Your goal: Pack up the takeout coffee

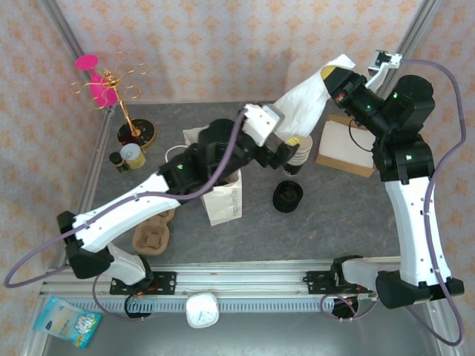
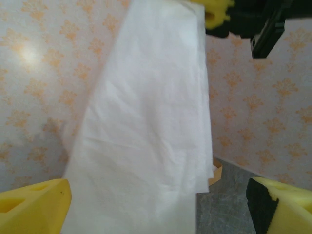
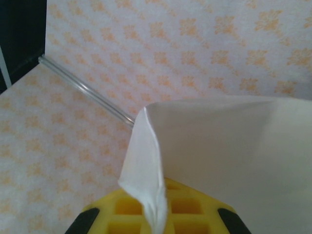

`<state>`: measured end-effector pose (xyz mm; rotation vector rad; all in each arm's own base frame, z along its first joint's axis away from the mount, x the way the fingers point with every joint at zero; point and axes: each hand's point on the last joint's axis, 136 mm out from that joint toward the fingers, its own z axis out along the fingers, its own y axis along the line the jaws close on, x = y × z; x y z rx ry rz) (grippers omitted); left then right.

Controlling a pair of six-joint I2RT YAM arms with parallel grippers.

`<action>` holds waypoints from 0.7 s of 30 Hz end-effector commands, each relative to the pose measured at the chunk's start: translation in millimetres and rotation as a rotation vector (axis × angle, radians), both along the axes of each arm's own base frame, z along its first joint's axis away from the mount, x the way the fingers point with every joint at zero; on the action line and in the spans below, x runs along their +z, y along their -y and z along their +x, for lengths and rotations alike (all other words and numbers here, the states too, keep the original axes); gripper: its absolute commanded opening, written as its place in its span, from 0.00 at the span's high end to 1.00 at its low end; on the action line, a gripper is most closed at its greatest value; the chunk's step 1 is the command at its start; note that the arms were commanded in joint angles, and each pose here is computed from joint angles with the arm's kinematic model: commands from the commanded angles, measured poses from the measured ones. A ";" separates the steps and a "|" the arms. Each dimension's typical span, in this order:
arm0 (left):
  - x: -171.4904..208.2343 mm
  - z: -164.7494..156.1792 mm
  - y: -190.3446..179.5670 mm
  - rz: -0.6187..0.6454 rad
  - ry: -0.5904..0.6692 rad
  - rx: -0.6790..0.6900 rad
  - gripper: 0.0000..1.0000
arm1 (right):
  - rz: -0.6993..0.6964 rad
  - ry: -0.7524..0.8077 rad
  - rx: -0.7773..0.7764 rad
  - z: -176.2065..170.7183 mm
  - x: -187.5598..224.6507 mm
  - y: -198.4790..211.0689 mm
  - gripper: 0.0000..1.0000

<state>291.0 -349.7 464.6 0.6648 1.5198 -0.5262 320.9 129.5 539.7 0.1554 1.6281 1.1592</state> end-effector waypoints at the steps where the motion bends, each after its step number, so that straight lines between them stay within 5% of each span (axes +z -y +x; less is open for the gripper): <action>1: 24.8 -13.3 -33.0 -0.098 -0.022 -0.080 0.03 | -0.110 0.159 0.175 -16.6 14.8 -25.3 1.00; 12: 23.2 -13.3 -71.2 -0.126 -0.083 -0.158 0.01 | -0.239 0.347 0.535 -48.2 13.5 -62.7 1.00; 21: 10.8 -3.3 -45.8 -0.115 -0.130 -0.276 0.01 | -0.236 0.383 0.683 -64.3 8.4 -72.3 1.00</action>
